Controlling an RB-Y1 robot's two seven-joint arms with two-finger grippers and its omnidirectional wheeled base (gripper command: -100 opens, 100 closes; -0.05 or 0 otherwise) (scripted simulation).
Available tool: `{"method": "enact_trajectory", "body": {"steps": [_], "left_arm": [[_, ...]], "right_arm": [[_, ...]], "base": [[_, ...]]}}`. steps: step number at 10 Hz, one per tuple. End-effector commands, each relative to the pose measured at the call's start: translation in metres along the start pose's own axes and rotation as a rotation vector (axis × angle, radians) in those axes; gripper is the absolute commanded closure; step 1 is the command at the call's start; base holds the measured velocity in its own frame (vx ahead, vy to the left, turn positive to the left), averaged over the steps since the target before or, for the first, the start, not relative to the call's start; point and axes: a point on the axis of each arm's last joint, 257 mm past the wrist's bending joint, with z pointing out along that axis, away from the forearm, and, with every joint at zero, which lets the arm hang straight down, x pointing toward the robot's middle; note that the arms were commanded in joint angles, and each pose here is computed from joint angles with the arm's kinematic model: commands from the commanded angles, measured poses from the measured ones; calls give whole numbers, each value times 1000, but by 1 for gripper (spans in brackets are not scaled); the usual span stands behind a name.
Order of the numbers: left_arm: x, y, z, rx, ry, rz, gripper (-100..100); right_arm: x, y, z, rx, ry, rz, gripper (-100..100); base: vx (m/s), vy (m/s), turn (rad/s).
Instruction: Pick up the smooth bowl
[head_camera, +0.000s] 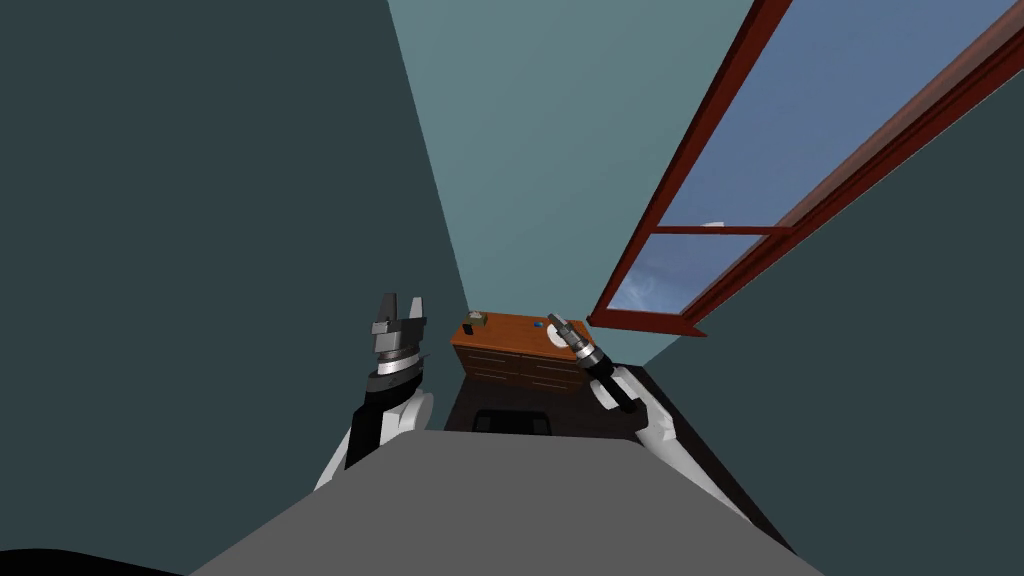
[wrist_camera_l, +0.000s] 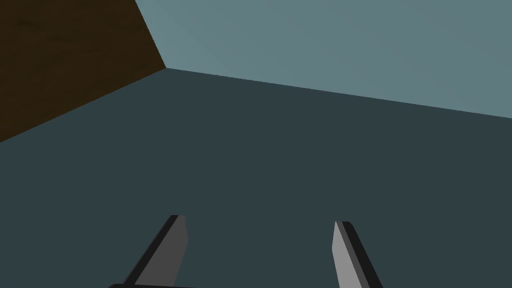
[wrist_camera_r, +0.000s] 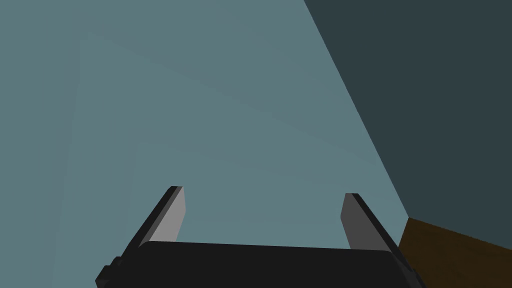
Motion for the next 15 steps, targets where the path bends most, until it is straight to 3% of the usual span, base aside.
{"method": "enact_trajectory", "body": {"steps": [1,4,6,9,10,11,12,13,15], "left_arm": [[0,0,0,0,0,0,0],[0,0,0,0,0,0,0],[0,0,0,0,0,0,0],[0,0,0,0,0,0,0],[0,0,0,0,0,0,0],[0,0,0,0,0,0,0],[0,0,0,0,0,0,0],[0,0,0,0,0,0,0],[0,0,0,0,0,0,0]], "right_arm": [[6,-16,-3,26,36,-21,-100],[29,-49,-11,68,157,-121,-100],[33,-57,-16,86,164,-117,-100],[53,-97,-33,143,292,-220,-100],[55,-103,-38,158,298,-217,-100],[61,-113,-42,164,352,-275,-100],[64,-126,-51,194,364,-268,-100],[70,-140,-60,210,422,-325,-100],[73,-152,-70,239,434,-319,-100]], "base": [[-7,69,101],[-2,75,145],[-2,43,34],[12,54,135],[13,58,93],[20,73,165],[10,58,91],[11,64,155],[12,37,32]]}}
